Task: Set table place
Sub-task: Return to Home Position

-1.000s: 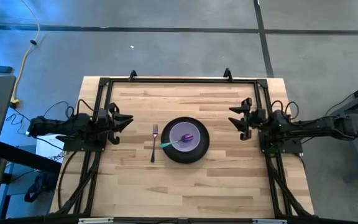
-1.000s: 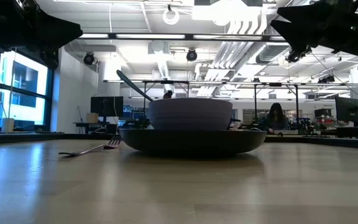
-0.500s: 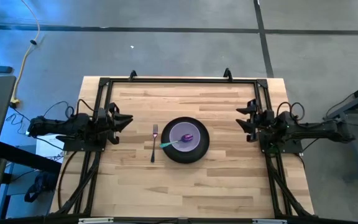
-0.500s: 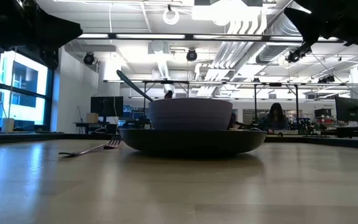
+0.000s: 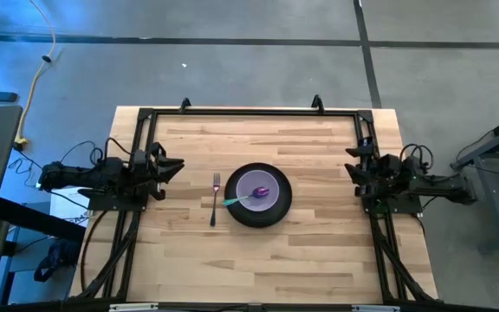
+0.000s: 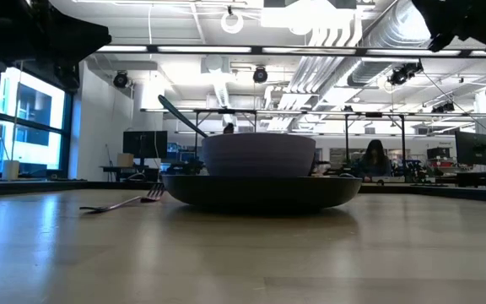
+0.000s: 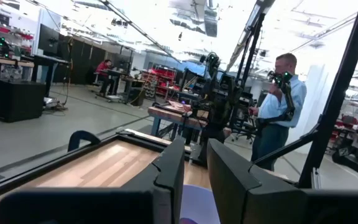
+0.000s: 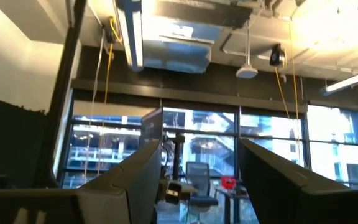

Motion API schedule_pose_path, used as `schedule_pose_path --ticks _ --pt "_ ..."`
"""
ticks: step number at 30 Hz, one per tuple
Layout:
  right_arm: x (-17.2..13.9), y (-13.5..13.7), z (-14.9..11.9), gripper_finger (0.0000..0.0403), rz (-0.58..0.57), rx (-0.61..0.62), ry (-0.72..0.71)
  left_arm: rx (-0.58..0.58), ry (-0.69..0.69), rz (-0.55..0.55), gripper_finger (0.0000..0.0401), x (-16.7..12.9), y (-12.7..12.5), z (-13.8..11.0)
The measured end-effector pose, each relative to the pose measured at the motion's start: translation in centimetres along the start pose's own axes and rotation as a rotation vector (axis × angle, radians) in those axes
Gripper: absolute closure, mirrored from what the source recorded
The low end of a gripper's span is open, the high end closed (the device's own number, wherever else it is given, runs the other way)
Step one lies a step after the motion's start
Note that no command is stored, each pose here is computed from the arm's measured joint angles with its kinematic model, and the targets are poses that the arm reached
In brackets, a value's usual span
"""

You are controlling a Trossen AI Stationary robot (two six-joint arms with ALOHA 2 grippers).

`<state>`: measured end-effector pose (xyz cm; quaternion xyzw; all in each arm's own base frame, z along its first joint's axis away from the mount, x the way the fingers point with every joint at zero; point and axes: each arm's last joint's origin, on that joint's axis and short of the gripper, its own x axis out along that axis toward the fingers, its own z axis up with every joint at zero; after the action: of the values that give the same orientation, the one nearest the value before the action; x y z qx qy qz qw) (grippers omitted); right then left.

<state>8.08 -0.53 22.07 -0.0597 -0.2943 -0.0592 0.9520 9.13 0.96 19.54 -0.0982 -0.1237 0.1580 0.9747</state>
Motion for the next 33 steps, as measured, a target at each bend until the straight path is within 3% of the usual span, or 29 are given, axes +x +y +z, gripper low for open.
schedule_pose_path --ticks 8,14,22,33 --pt "-0.1 0.2 0.3 0.0199 -0.005 -0.045 -0.021 0.009 -0.044 -0.008 0.0341 0.0 -0.1 0.4" --pt "-0.1 0.1 0.4 0.0199 -0.091 -0.079 -0.018 0.019 -0.042 -0.007 0.0341 0.0 -0.1 0.4" --pt "-0.2 -0.1 -0.6 0.0199 -0.192 -0.014 0.093 0.037 -0.035 -0.006 0.0341 0.0 -0.1 0.4" --pt "-0.2 -0.1 -1.1 0.0199 -0.196 0.117 0.129 0.038 -0.031 -0.015 0.0341 0.0 -0.1 0.4"
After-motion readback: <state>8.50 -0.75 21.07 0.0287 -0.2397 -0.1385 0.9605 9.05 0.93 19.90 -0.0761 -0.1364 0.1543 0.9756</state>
